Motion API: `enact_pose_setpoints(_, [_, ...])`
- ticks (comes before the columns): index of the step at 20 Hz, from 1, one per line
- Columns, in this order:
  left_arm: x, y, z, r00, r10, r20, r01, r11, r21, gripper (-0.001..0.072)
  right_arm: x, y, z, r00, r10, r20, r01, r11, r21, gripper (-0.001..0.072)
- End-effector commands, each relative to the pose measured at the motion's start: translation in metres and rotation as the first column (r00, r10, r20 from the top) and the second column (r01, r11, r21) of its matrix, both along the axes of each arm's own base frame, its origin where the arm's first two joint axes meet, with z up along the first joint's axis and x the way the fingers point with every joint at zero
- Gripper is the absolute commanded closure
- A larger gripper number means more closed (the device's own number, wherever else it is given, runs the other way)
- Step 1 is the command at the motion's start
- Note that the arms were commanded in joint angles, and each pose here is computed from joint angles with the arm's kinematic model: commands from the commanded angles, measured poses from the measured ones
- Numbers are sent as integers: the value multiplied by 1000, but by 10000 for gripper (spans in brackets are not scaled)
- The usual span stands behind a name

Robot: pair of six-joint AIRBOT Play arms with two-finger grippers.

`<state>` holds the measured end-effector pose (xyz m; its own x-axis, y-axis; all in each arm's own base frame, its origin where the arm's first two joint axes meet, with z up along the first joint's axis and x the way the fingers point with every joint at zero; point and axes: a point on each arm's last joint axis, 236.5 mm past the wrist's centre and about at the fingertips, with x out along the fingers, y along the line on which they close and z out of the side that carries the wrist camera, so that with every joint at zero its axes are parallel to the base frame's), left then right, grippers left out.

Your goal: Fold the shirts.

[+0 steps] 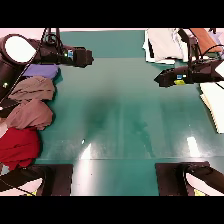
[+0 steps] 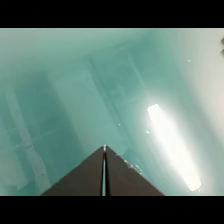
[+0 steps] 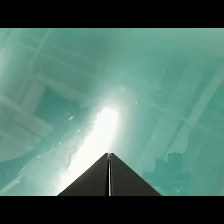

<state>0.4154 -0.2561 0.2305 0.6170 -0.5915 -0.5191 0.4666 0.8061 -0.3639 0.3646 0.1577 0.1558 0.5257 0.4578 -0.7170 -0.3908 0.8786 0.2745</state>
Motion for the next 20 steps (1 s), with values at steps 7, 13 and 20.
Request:
enact_pose_setpoints(7, [0,0,0,1000,0,0,0,1000,0,682,0,0,0,1000,1,0,-1,1000,1,695])
enact_pose_setpoints(13, [2,-3,6,1000,3,14,-3,1000,-28,681,0,0,0,1000,0,1,0,1000,0,695])
enact_pose_setpoints(20, [91,150,-6,913,329,239,-385,890,243,127,0,0,0,1000,1,0,-1,1000,0,695])
